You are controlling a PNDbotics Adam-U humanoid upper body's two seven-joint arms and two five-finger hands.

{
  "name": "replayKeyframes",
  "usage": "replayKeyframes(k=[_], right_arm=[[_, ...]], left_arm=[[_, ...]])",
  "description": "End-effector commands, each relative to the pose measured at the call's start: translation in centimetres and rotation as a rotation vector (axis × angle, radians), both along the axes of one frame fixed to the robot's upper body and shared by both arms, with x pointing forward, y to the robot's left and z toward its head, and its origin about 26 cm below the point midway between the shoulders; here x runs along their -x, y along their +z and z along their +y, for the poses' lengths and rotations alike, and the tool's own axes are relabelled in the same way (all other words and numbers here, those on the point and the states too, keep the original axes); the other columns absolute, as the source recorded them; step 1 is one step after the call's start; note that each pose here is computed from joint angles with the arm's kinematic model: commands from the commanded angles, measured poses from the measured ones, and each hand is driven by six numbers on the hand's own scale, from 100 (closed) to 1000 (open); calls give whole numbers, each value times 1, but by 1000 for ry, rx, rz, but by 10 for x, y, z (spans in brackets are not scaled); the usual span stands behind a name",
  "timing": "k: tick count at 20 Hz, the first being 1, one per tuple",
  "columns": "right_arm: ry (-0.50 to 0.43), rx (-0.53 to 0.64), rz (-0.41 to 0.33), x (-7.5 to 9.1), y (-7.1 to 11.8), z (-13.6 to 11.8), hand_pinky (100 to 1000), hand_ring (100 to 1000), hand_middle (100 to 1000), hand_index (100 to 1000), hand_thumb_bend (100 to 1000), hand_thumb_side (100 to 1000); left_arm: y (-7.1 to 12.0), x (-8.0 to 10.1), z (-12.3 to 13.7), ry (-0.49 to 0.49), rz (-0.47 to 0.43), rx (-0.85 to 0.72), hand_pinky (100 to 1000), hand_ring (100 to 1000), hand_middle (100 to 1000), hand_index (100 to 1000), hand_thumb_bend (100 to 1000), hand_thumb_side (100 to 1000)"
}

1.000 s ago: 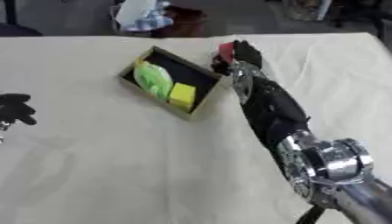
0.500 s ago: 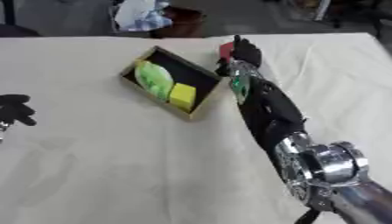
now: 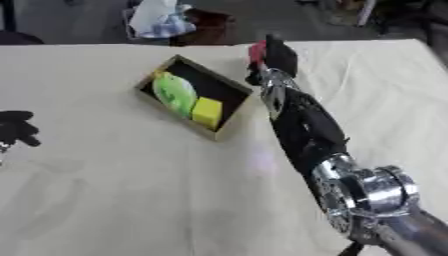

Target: Pick up objects on the table and place them in the box.

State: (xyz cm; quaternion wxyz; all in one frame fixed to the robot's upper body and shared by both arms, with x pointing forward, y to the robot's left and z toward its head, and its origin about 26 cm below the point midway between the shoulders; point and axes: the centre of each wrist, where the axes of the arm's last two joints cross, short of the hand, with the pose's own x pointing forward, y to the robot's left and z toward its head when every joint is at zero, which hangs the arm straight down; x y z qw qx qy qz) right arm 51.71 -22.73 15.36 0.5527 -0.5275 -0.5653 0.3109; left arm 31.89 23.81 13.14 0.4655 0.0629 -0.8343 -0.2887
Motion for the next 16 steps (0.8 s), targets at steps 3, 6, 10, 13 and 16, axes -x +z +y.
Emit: replayKeyframes(k=[3,6,10,13,16], right_arm=[[172,52,-76,-3,42,25,872,790,540,994,100,199],[272,80,-52,-1,43,37,876,799,549,998,100,198],[387,108,19,2,31,48,881,805,556,1000,100,200],[442,101,53,2,31,44,881,805,556,1000,100,200],[480,97,76,2,34,37,881,805,556,1000,100,200]], left_arm=[[6,0,1,-3,-22,2,788,554,566,775,100,752],[7,0,1,-2,-23,1,788,554,566,775,100,748],[8,0,2,2,-27,1,788,554,566,775,100,746],[8,0,2,3,-26,2,788,554,566,775,100,746],[8,0,3,4,-26,2,788,554,566,775,100,746]])
